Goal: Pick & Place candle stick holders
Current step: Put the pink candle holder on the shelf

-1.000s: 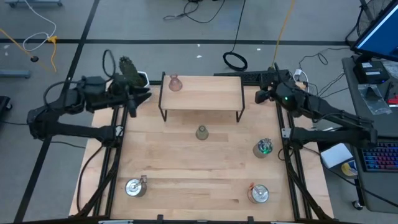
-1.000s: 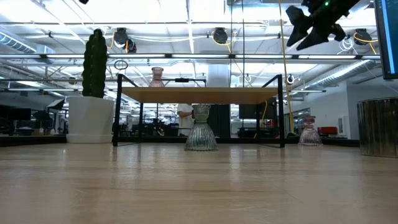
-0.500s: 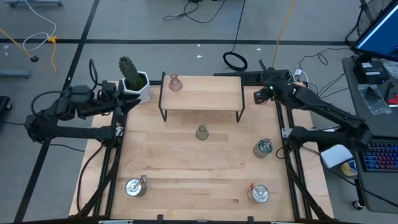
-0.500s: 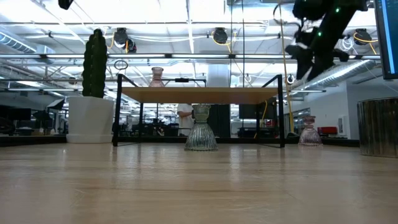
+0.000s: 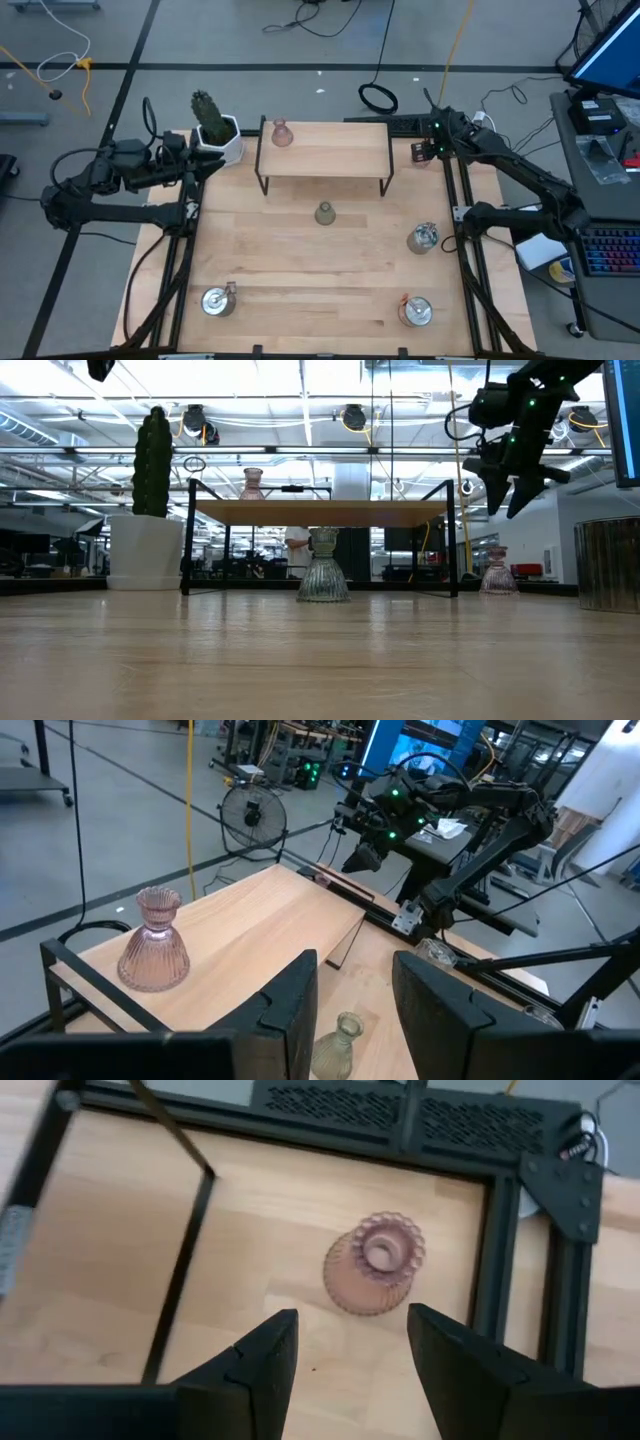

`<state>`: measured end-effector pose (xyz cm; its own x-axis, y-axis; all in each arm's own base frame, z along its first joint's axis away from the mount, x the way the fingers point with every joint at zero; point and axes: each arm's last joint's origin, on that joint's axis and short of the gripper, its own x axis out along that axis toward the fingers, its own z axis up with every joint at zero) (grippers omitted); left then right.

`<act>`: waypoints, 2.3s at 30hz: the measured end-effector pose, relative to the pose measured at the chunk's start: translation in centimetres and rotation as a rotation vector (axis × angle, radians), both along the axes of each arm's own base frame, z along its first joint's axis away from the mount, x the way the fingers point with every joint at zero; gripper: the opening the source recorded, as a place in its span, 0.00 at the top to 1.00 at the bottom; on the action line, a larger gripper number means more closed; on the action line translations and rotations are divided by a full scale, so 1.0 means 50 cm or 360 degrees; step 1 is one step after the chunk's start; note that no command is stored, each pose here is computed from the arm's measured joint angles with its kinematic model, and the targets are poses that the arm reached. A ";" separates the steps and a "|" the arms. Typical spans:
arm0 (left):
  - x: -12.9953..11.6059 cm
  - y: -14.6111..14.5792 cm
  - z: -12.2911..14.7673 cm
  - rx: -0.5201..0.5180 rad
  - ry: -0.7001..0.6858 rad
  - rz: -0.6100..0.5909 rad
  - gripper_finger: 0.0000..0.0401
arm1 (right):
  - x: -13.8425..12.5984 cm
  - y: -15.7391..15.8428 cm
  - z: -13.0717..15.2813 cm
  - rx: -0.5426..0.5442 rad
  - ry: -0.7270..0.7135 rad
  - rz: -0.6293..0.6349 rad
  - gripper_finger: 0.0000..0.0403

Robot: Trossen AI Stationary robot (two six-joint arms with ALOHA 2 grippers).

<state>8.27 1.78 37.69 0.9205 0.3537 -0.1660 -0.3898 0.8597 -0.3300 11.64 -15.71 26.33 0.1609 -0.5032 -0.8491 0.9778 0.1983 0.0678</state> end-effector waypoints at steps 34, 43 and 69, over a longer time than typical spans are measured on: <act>0.001 -0.001 -0.001 0.0002 0.0007 -0.0034 0.67 | 0.005 -0.064 -0.049 0.0126 -0.0114 -0.0510 0.55; 0.001 -0.001 -0.001 0.0024 0.0016 -0.0038 0.67 | 0.009 -0.074 -0.057 0.0089 -0.0112 -0.0638 0.55; 0.000 -0.006 -0.010 0.0013 0.0100 -0.0172 0.67 | 0.012 -0.079 -0.070 0.0111 -0.0081 -0.0703 0.71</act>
<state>8.28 1.49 37.17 0.9411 0.2548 -0.2223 -0.3147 0.9003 -0.3006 12.23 -19.68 22.85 -0.0141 -0.4746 -0.8801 0.9628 -0.2441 0.1162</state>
